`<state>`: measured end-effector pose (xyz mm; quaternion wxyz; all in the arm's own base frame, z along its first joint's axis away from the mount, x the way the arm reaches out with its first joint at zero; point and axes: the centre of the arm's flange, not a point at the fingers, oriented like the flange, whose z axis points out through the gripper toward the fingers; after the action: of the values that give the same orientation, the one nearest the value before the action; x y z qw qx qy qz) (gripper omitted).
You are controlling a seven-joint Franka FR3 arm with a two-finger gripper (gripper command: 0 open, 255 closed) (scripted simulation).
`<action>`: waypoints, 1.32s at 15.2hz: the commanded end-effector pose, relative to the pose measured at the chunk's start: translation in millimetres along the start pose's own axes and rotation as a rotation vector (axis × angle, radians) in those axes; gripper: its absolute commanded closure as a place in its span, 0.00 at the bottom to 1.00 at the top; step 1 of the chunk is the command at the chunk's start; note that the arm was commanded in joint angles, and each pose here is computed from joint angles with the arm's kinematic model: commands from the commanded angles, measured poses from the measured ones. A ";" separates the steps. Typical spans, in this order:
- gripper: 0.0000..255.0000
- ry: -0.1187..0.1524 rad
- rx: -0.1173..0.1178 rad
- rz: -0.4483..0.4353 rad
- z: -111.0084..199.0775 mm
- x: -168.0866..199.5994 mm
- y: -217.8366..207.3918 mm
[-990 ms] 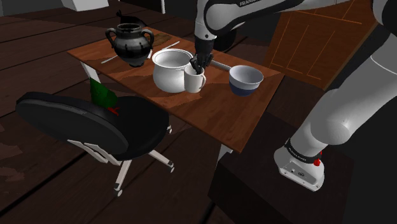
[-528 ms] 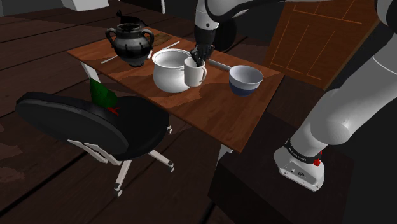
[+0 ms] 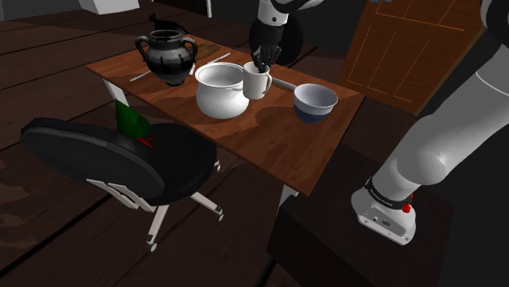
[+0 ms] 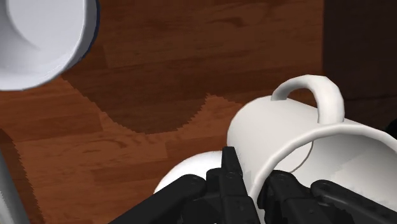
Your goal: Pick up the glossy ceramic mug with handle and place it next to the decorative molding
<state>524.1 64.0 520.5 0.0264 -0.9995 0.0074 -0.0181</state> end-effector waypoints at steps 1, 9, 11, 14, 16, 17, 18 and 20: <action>1.00 0.000 0.000 -0.001 -1.6 9.8 27.6; 1.00 0.000 0.000 -0.001 -6.5 43.3 127.6; 1.00 0.000 0.000 -0.001 -7.7 51.7 152.6; 1.00 0.000 0.000 -0.001 -9.5 64.3 190.1; 1.00 0.000 0.000 -0.001 -5.0 68.9 204.8; 1.00 0.000 0.000 -0.001 0.3 68.7 205.1; 1.00 0.000 0.000 -0.001 5.6 68.5 205.4; 1.00 0.000 0.000 -0.001 16.1 68.2 206.0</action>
<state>589.9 -141.9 501.9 0.0264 -0.9995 0.0068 -0.0178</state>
